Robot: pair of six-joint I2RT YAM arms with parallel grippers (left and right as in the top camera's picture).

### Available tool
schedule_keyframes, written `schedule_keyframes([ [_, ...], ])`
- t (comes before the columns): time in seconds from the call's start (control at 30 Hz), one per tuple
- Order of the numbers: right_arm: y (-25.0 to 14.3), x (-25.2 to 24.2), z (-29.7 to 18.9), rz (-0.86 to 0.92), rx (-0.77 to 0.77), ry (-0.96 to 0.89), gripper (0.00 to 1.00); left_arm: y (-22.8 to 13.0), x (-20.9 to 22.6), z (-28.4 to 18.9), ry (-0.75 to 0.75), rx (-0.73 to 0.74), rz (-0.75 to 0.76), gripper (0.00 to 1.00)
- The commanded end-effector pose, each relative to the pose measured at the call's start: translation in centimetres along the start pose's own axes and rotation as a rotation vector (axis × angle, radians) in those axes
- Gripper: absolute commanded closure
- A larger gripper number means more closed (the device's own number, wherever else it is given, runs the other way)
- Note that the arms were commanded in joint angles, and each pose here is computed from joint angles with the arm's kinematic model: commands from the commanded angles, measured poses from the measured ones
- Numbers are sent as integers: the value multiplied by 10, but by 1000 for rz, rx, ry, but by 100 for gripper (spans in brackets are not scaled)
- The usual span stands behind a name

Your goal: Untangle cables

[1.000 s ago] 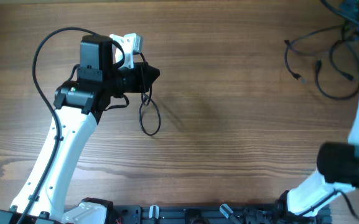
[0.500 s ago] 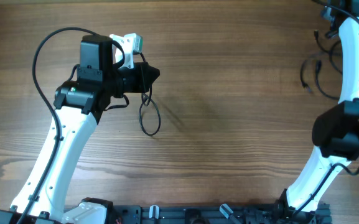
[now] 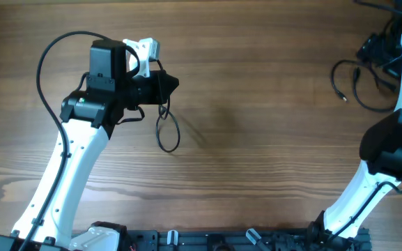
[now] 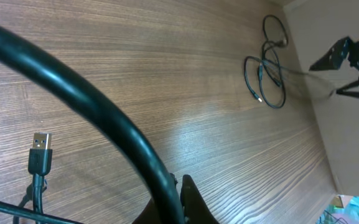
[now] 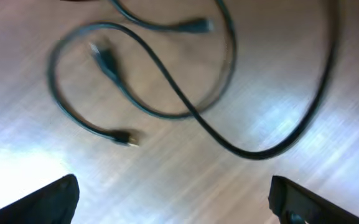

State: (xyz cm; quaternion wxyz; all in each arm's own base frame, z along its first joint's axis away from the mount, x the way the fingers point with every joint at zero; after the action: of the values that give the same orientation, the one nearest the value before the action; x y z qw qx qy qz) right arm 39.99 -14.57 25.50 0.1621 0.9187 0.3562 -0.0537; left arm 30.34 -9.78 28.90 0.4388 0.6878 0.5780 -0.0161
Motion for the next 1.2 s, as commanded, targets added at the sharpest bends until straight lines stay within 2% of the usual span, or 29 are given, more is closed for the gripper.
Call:
schedule_keyframes([
  [0.0, -3, -8, 0, 28, -12, -117, 0, 4, -1, -5, 4, -21, 5, 96],
  [0.13, -17, -10, -1, -18, 98, -108, 0, 4, -1, -5, 5, -21, 5, 96],
  [0.23, -30, 11, -8, -202, 160, 34, 0, 4, -1, -5, 5, -21, 6, 96],
  [0.37, -59, 68, -47, -525, 70, 306, 0, 4, -1, -5, 5, -21, 5, 96],
  [0.47, -84, 106, -75, -692, -4, 477, 0, 2, -2, -4, 5, -11, 1, 92],
  [0.57, -101, 131, -88, -771, -43, 565, 0, 0, -5, -1, 2, 3, -8, 93],
  [0.7, -103, 142, -95, -785, -68, 656, 0, -6, -4, 19, 64, 46, -79, 96],
  [0.93, -98, 141, -94, -793, -86, 670, 0, -29, 2, 85, 134, 198, -131, 96],
  [0.97, -98, 141, -94, -795, -89, 671, 0, -34, 2, 97, 137, 225, -149, 88],
  [1.03, -98, 141, -94, -795, -90, 672, 0, -43, 0, 113, 136, 265, -160, 57],
  [1.1, -97, 142, -95, -794, -95, 678, 0, -49, -4, 121, 133, 293, -148, 16],
  [1.13, -97, 142, -95, -795, -96, 684, 0, -51, -6, 123, 129, 301, -141, 5],
  [1.17, -97, 143, -96, -795, -95, 692, 0, -52, -10, 125, 125, 302, -131, 0],
])
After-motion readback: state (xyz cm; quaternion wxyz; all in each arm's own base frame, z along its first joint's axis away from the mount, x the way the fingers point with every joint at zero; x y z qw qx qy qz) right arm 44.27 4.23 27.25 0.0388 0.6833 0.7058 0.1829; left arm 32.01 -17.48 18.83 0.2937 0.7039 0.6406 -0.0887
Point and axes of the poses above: each gripper's point midway between its finger pads, its own z axis out along the fingers, its own x axis along the line the jaws close on, y = z × x, the point moved 10 cm from there along -z, back along the fingers, and after that the axes turned 4 degrees about z, right-handed, at the moved point
